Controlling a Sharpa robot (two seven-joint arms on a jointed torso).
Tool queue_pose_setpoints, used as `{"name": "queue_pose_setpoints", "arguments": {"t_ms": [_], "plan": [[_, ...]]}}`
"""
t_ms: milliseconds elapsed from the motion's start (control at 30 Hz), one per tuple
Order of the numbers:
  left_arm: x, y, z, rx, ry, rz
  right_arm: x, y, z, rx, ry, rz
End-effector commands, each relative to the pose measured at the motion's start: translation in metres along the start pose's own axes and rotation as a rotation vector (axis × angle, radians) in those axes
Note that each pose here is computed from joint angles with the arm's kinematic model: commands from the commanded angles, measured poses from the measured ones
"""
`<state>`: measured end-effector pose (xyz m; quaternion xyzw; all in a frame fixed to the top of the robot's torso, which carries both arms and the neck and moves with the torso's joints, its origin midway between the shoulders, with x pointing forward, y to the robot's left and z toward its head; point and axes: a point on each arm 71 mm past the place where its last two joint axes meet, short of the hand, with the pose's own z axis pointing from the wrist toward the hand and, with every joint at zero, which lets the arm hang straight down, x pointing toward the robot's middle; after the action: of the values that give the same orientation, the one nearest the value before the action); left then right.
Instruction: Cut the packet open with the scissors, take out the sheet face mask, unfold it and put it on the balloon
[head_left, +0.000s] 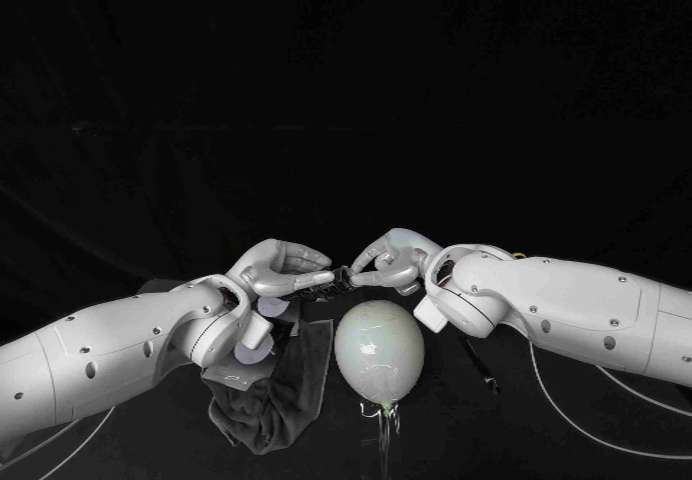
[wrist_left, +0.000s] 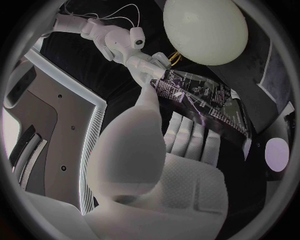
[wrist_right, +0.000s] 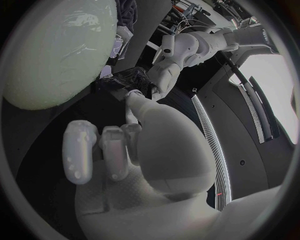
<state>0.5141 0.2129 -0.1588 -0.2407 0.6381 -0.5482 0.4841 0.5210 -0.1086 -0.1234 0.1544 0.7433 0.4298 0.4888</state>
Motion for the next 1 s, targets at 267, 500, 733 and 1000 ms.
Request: {"name": "queue_pose_setpoints", "arguments": {"t_ms": [267, 500, 733, 1000], "plan": [[0.0002, 0.0006, -0.0024, -0.015, 0.066, 0.028, -0.0038, -0.0011, -0.0004, 0.008, -0.038, -0.024], [-0.0031, 0.0029, -0.0046, -0.024, 0.083, 0.068, -0.0047, -0.0012, -0.0012, 0.005, -0.047, -0.033], [-0.0044, 0.0039, -0.0055, -0.02, 0.097, 0.138, -0.0054, -0.0015, -0.0017, 0.004, -0.052, -0.041], [-0.0046, 0.0047, -0.0063, -0.011, 0.123, 0.258, -0.0066, -0.0023, -0.0018, 0.007, -0.058, -0.045]]}}
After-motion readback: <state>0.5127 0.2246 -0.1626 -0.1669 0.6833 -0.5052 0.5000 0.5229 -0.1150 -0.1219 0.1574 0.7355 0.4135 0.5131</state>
